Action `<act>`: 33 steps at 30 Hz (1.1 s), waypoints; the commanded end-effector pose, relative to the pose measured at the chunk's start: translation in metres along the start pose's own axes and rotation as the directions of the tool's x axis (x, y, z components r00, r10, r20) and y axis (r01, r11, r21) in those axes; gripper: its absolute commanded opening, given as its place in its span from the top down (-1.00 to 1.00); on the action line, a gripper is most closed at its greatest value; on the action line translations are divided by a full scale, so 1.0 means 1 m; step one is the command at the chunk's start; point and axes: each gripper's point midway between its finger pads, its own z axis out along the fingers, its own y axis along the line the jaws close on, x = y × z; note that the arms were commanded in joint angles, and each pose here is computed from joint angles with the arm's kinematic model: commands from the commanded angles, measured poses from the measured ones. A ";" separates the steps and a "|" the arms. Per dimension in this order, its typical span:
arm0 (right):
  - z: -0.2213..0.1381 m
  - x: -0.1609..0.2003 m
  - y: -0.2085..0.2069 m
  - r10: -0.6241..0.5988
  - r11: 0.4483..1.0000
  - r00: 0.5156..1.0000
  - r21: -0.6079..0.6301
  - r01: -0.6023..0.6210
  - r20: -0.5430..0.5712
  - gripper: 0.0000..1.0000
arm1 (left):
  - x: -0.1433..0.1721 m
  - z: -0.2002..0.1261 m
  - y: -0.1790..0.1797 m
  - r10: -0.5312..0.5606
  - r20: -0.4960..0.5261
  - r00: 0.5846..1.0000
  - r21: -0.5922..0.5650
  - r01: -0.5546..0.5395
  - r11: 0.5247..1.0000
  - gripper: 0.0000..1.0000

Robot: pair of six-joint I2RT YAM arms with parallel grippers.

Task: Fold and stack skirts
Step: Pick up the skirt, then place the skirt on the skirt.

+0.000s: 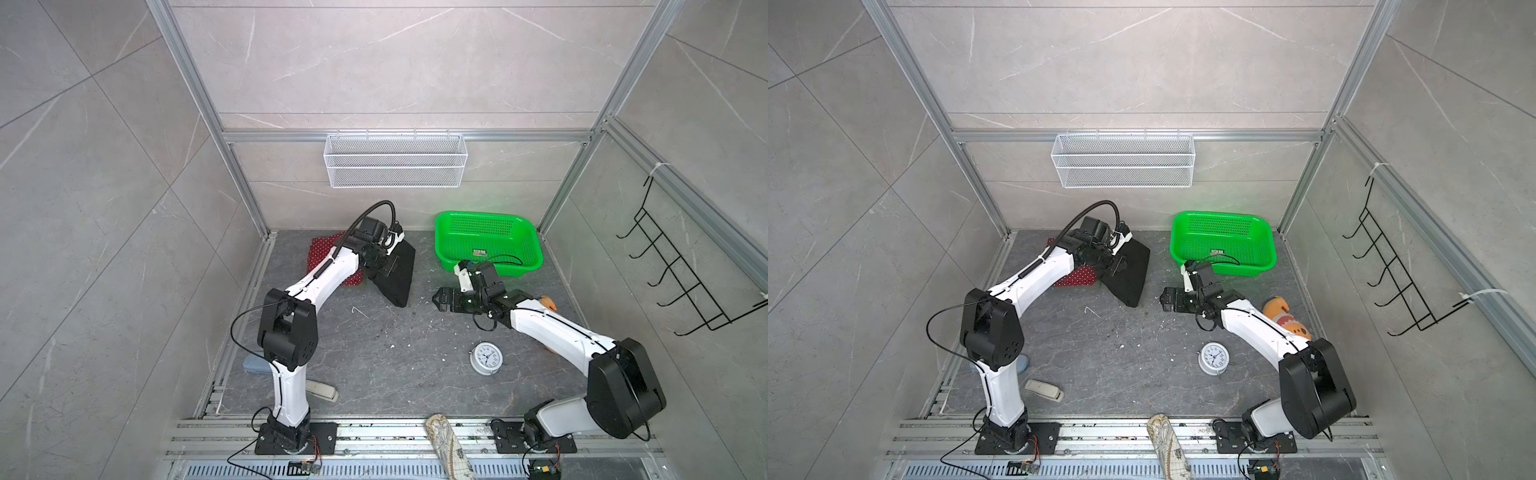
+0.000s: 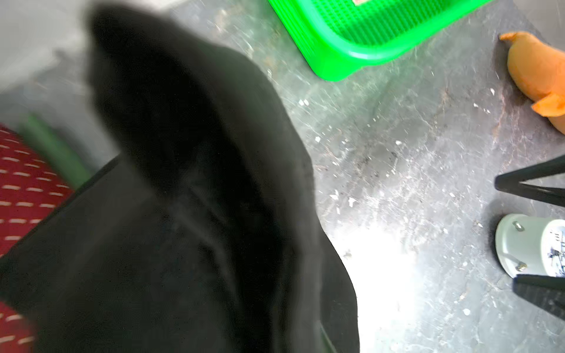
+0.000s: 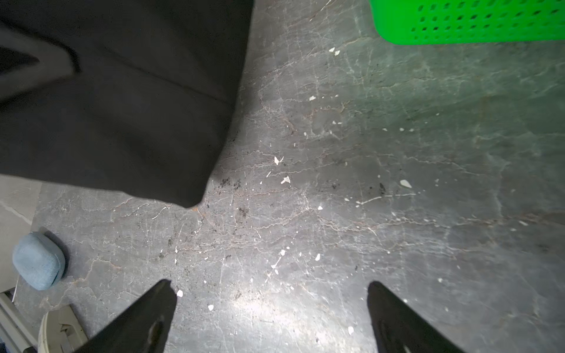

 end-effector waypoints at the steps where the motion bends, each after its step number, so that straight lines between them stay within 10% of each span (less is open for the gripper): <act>1: -0.007 0.003 -0.008 -0.013 0.999 1.000 0.035 0.012 0.008 -1.00 | -0.035 -0.055 0.000 0.083 0.106 0.991 -0.001 -0.083 0.997 1.00; 33: 0.008 0.021 -0.017 0.045 0.998 0.998 0.049 -0.043 -0.046 -1.00 | -0.011 -0.080 0.135 -0.071 0.079 0.994 0.015 0.070 0.997 1.00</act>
